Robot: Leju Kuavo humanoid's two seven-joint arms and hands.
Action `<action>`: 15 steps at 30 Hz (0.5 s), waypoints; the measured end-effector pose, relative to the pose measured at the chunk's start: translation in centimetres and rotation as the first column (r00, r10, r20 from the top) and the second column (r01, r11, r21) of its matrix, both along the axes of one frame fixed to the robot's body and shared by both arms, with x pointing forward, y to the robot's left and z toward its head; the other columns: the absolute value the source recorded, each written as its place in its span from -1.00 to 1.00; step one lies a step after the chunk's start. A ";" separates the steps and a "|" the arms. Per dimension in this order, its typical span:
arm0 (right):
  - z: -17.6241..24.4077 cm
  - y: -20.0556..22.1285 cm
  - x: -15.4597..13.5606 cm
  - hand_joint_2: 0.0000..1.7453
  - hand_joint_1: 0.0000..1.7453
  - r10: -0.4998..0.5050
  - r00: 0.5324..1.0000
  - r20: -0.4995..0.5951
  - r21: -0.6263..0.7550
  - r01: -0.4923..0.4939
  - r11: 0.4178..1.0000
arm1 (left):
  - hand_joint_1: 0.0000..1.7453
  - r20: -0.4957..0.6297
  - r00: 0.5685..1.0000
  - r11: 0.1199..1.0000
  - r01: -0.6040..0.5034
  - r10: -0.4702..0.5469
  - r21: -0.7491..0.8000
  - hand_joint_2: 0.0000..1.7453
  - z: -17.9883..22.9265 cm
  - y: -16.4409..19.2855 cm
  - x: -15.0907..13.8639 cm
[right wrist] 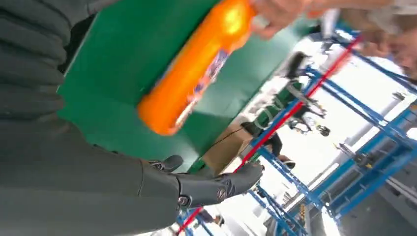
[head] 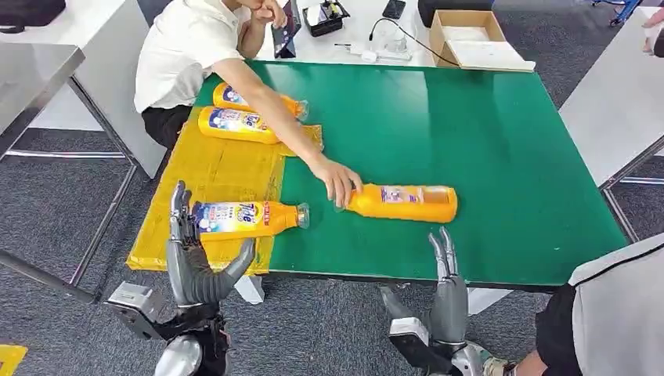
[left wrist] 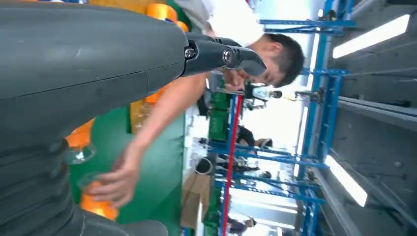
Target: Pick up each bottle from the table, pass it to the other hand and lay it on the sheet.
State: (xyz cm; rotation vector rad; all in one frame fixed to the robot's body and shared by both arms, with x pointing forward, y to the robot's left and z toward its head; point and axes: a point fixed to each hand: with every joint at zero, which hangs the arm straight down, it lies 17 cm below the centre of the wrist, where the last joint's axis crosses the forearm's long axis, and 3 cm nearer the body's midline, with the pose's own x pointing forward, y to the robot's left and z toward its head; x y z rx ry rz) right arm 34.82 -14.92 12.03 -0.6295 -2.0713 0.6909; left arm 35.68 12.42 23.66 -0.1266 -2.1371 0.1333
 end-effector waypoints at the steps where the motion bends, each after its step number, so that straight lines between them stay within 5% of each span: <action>1: -0.5 -0.5 0.3 1.00 -1.00 -0.010 1.000 -0.011 -0.022 0.010 1.000 | -1.00 0.009 1.000 1.000 0.005 -0.005 -0.003 1.00 0.3 0.0 -0.3; 15: -4.2 -4.7 4.2 1.00 -1.00 -0.051 0.995 -0.089 -0.169 0.035 0.985 | -1.00 0.078 0.997 1.000 0.018 -0.019 0.011 1.00 2.3 -0.1 -1.5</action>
